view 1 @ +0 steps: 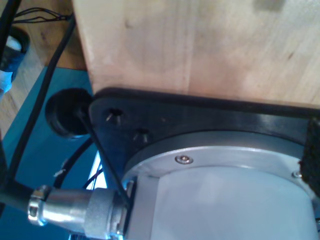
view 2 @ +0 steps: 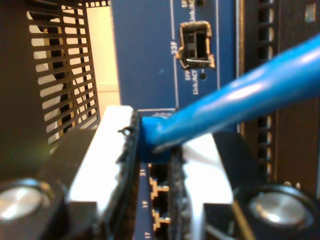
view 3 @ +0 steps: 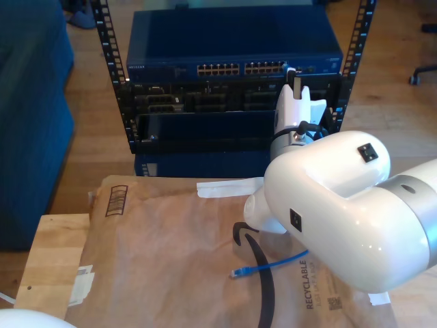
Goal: Grab the cable and plug it in
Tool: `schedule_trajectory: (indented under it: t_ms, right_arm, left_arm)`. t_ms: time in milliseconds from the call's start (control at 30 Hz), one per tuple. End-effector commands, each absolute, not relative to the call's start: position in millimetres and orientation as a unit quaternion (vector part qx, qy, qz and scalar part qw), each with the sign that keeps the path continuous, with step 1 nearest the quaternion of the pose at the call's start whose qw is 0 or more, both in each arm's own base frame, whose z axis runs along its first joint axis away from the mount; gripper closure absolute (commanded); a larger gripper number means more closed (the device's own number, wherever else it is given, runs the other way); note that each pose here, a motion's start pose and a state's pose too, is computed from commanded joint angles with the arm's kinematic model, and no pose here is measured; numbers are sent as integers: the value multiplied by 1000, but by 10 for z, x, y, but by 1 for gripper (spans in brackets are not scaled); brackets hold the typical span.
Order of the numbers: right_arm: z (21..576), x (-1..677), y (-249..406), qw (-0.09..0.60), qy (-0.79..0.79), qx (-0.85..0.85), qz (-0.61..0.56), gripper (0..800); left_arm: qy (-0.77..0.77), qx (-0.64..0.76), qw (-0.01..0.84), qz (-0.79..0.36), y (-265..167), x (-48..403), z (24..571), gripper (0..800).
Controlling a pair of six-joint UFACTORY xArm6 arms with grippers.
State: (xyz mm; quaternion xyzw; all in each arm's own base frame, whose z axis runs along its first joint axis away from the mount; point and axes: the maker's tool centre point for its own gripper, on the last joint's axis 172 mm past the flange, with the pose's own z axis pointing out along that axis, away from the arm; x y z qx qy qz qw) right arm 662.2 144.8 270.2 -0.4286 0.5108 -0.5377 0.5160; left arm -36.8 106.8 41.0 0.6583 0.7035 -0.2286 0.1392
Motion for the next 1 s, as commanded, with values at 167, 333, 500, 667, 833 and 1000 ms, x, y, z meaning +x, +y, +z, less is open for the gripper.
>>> schedule_trajectory:
  t_ms: [167, 333, 500, 667, 833, 1000]
  right_arm:
    - [2693, 6605, 1462, 516, 510, -430, -537, 800]
    - [2709, 6611, 1477, 517, 509, -429, -537, 800]
    - [2705, 6614, 1478, 517, 509, -429, -537, 800]
    - [2685, 6614, 1478, 516, 510, -430, -537, 800]
    - [2685, 6614, 1478, 516, 510, -430, -537, 800]
    - [2696, 6614, 1482, 518, 509, -430, -536, 800]
  left_arm:
    - [703, 659, 139, -229, 1068, -368, 410, 1]
    - [703, 659, 139, -229, 1068, -368, 410, 1]
    - [704, 658, 139, -229, 1068, -368, 410, 1]
    - [704, 658, 139, -229, 1068, -368, 410, 1]
    - [703, 659, 139, -229, 1068, -368, 410, 1]
    - [703, 659, 139, -229, 1068, -368, 410, 1]
